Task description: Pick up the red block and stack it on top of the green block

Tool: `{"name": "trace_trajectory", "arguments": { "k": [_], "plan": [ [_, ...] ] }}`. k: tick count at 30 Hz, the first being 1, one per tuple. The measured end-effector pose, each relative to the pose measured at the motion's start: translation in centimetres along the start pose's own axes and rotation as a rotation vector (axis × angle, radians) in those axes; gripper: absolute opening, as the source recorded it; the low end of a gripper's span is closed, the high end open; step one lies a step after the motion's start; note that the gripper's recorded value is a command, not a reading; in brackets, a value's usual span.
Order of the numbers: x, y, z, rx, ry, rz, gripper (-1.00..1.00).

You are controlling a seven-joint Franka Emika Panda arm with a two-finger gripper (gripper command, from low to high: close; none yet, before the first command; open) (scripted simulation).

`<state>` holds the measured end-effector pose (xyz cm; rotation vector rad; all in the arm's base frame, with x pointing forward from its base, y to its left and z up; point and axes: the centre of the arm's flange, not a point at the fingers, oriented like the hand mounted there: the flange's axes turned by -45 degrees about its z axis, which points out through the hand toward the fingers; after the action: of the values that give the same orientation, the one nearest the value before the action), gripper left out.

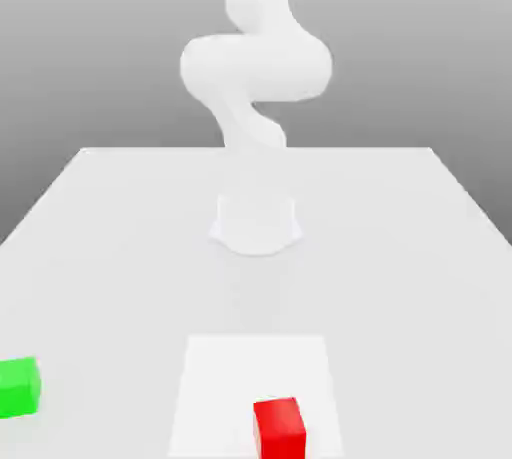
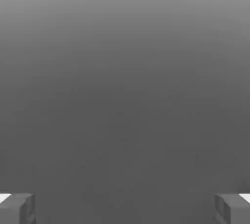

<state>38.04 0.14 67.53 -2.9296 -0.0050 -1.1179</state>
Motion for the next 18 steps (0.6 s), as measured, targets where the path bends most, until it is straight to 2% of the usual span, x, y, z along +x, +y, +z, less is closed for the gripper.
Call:
{"name": "trace_trajectory", "arguments": {
  "k": [9, 18],
  "plan": [
    [-3.2, -0.7, 17.4, 0.023, -0.258, -0.057, 0.00],
    [-11.9, -1.7, 32.2, 0.044, -0.510, -0.118, 0.00]
  ]
}}
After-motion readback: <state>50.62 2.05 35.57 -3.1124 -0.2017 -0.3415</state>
